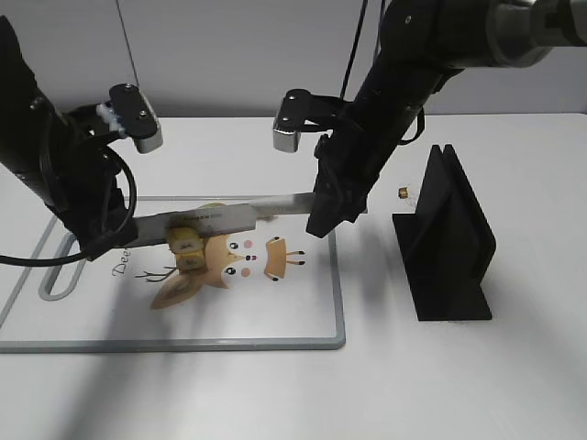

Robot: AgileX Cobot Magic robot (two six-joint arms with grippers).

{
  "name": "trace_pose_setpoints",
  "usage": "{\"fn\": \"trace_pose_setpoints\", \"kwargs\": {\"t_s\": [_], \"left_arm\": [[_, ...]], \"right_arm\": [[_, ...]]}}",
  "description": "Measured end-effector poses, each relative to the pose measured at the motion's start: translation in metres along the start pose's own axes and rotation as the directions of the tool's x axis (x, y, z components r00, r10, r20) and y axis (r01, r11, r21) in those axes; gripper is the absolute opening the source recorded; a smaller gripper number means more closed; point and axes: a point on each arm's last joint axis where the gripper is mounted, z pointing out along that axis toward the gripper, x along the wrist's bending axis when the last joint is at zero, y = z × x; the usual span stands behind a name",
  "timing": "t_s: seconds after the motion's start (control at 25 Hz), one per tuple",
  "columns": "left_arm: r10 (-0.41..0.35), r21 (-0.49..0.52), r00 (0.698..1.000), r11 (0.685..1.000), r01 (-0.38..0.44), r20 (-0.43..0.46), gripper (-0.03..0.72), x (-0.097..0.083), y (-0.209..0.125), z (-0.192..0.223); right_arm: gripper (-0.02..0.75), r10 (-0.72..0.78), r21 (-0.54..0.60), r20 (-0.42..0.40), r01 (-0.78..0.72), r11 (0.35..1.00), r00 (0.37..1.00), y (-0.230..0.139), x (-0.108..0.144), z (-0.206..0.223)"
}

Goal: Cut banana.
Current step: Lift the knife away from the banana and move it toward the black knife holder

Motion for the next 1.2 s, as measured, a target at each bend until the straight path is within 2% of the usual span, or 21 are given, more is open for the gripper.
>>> {"fn": "trace_pose_setpoints", "kwargs": {"t_s": [0.16, 0.24, 0.4, 0.44, 0.48, 0.68, 0.88, 1.08, 1.2], "left_arm": [[-0.001, 0.001, 1.000, 1.000, 0.001, 0.009, 0.034, -0.001, 0.000, 0.000], [-0.016, -0.004, 1.000, 1.000, 0.016, 0.009, 0.071, -0.002, 0.001, 0.000], [-0.061, -0.038, 0.998, 0.997, 0.061, -0.001, 0.231, -0.001, 0.004, -0.001], [-0.070, -0.042, 0.998, 0.997, 0.070, 0.004, 0.279, -0.001, 0.005, -0.001], [-0.072, -0.039, 0.997, 0.997, 0.072, 0.010, 0.310, -0.002, 0.004, -0.001], [-0.075, -0.049, 0.997, 0.996, 0.075, 0.008, 0.411, -0.003, 0.005, -0.006], [-0.057, -0.108, 0.997, 0.993, 0.051, -0.052, 0.510, -0.007, 0.010, -0.035], [-0.057, -0.177, 0.990, 0.984, 0.033, -0.128, 0.536, -0.011, 0.009, -0.071], [-0.104, -0.216, 0.981, 0.974, 0.067, -0.166, 0.537, -0.012, 0.005, -0.091]], "right_arm": [[0.255, -0.025, 0.001, -0.005, 0.025, 1.000, 1.000, 0.000, 0.001, 0.000], [0.248, -0.043, 0.003, -0.013, 0.043, 0.999, 0.999, 0.000, 0.001, 0.000], [0.195, -0.091, 0.003, -0.032, 0.091, 0.996, 0.995, 0.000, 0.003, 0.000], [0.157, -0.094, -0.009, -0.037, 0.094, 0.996, 0.995, 0.001, 0.004, 0.000], [0.163, -0.093, -0.023, -0.036, 0.092, 0.995, 0.995, 0.002, 0.004, 0.000], [0.163, -0.111, -0.047, -0.041, 0.109, 0.993, 0.993, 0.004, 0.005, -0.001], [0.163, -0.130, -0.060, -0.063, 0.126, 0.990, 0.990, 0.006, 0.008, -0.005], [0.163, -0.158, -0.119, -0.065, 0.149, 0.982, 0.985, 0.015, 0.016, -0.024], [0.163, -0.171, -0.141, -0.041, 0.163, 0.976, 0.984, 0.020, 0.021, -0.040]]}}
